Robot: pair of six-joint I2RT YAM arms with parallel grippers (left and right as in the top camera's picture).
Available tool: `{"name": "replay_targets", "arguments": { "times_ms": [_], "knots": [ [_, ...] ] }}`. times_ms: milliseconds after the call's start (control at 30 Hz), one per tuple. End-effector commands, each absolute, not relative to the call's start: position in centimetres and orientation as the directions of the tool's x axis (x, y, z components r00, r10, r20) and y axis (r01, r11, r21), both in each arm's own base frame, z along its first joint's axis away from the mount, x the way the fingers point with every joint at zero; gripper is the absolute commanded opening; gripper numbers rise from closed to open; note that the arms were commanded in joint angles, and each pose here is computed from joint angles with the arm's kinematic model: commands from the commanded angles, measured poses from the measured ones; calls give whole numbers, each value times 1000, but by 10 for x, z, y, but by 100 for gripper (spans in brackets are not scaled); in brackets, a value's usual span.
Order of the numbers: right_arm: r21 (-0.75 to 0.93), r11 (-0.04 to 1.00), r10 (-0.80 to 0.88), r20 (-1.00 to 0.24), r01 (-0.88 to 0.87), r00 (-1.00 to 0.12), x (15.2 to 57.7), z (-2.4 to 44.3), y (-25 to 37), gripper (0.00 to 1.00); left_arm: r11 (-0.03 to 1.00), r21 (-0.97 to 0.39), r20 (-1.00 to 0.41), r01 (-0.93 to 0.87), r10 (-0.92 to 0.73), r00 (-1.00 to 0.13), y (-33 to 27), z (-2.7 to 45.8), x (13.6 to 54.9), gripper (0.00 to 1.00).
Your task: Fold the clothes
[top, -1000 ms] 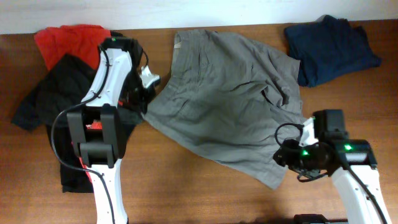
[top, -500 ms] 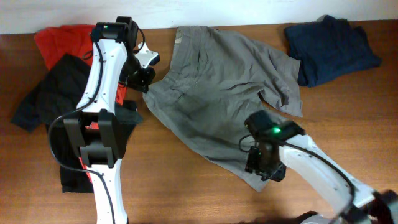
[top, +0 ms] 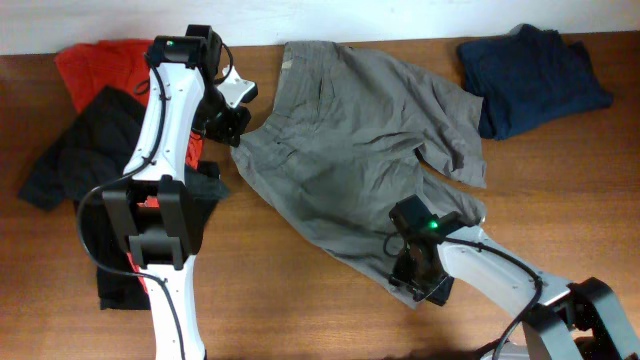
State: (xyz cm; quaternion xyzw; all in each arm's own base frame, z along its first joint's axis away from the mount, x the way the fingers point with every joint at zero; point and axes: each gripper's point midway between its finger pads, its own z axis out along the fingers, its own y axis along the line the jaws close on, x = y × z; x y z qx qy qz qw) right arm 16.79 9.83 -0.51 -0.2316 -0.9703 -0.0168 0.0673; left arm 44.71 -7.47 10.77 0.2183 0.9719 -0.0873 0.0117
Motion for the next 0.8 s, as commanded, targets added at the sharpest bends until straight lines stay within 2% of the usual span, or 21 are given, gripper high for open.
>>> {"name": "replay_targets", "arguments": {
  "times_ms": [0,67,133,300,467,633,767],
  "knots": [
    [17,883,458,198,470,-867,149,-19,102,63,891,-178,-90,418,408,-908,-79,115,451,0],
    [10,885,455,198,466,-868,147,-21,100,45,891,-177,-92,418,408,-908,-79,115,452,0],
    [9,885,457,170,465,-873,151,-18,97,4,891,-177,-91,418,408,-908,-78,115,451,0],
    [54,897,436,47,438,-899,174,21,95,4,898,-165,-126,409,392,-911,-71,151,451,1],
    [107,917,398,-221,384,-890,203,119,77,4,925,-117,-248,362,326,-912,-57,210,454,1],
    [166,922,385,-479,349,-789,208,223,50,4,931,-52,-360,361,319,-877,-49,265,438,0],
    [182,926,377,-509,331,-774,197,247,44,4,934,-29,-430,357,311,-847,-48,299,424,1]
  ]
}}
